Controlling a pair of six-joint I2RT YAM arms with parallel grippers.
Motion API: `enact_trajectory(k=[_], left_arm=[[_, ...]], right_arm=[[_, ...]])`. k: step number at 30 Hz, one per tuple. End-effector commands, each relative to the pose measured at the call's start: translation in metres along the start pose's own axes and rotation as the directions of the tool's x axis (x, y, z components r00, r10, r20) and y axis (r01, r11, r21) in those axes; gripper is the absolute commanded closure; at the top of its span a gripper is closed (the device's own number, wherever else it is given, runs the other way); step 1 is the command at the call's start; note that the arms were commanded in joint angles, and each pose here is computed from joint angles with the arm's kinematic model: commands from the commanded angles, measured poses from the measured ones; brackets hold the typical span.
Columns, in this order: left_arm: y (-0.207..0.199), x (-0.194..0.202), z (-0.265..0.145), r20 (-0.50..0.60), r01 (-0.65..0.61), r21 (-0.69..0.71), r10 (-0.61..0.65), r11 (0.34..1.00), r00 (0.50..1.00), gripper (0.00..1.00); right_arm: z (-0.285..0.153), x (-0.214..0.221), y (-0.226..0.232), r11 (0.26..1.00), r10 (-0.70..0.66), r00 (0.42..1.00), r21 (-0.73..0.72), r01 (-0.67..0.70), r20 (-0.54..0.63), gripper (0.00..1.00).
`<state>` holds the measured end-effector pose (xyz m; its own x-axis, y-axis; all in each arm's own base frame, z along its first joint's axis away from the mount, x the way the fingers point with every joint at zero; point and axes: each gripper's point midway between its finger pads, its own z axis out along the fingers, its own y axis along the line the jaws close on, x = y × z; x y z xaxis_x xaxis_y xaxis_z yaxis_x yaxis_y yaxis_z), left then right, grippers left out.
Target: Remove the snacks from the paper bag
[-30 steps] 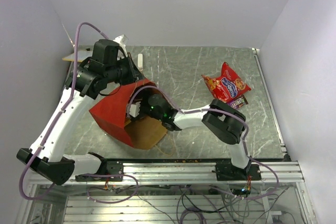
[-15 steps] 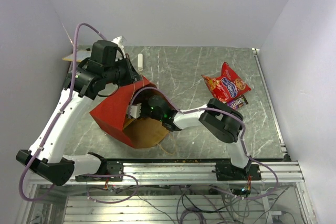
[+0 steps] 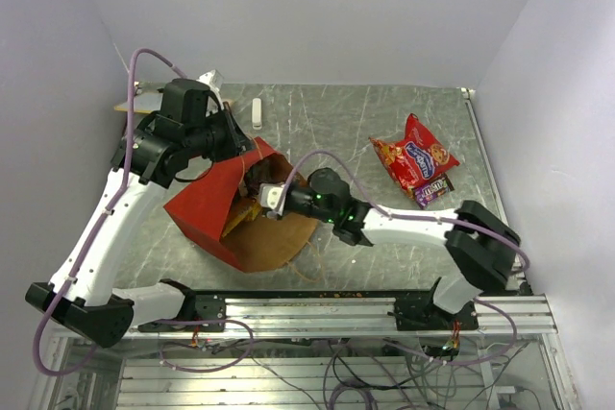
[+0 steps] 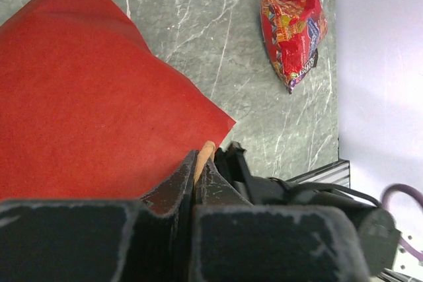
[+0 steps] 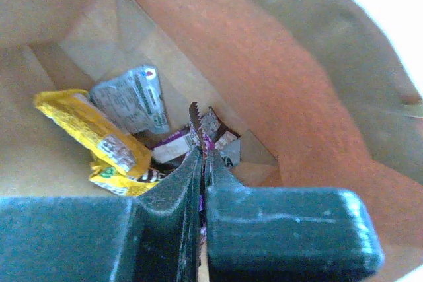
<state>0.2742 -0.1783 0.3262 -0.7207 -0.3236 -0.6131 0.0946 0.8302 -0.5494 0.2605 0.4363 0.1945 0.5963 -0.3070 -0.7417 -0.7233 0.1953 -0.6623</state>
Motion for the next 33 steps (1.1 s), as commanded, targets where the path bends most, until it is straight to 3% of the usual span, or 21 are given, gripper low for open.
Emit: enact_trajectory(k=[1,10,12,15,17,19,21,24,29,33], left_arm=[[-0.002,-0.010,0.001,0.035,0.010,0.016,-0.010,1.000,0.999,0.93],[-0.002,-0.002,0.003,-0.008,-0.010,0.034,0.010,0.999,1.000,0.93],[0.001,-0.001,0.003,-0.013,-0.019,0.024,0.019,1.000,1.000,0.93],[0.004,0.002,0.003,-0.027,-0.028,0.023,0.029,0.999,0.999,0.93],[0.005,0.004,0.003,-0.036,-0.037,0.025,0.038,0.999,0.999,0.93],[0.006,0.005,0.003,-0.044,-0.045,0.028,0.046,0.999,0.998,0.93],[0.005,0.007,0.001,-0.048,-0.050,0.042,0.052,0.998,0.997,0.93],[0.002,0.008,-0.003,-0.039,-0.050,0.068,0.052,0.996,0.998,0.93],[0.000,0.012,-0.007,-0.036,-0.035,0.086,0.038,0.996,0.999,0.93],[-0.004,0.013,-0.006,-0.053,-0.035,0.106,0.041,0.994,0.998,0.93]], right_arm=[[-0.030,-0.025,0.008,0.992,0.108,0.993,-0.073,-0.105,0.037,1.00],[-0.110,-0.060,-0.010,0.965,0.250,0.967,-0.063,-0.253,-0.052,1.00],[-0.127,-0.061,-0.025,0.956,0.293,0.951,0.017,-0.293,-0.098,1.00],[-0.151,-0.063,-0.071,0.896,0.400,0.909,0.260,-0.360,-0.118,1.00],[-0.172,-0.057,-0.107,0.775,0.502,0.860,0.488,-0.401,-0.092,1.00],[-0.201,-0.043,-0.139,0.584,0.592,0.805,0.706,-0.401,-0.033,1.00],[-0.222,-0.031,-0.157,0.435,0.635,0.773,0.823,-0.365,0.007,1.00],[-0.238,-0.004,-0.172,0.293,0.710,0.704,0.897,-0.330,0.027,1.00],[-0.266,0.076,-0.169,0.061,0.878,0.475,0.972,-0.228,0.056,1.00],[-0.301,0.115,-0.158,-0.098,0.927,0.355,0.992,-0.077,0.119,1.00]])
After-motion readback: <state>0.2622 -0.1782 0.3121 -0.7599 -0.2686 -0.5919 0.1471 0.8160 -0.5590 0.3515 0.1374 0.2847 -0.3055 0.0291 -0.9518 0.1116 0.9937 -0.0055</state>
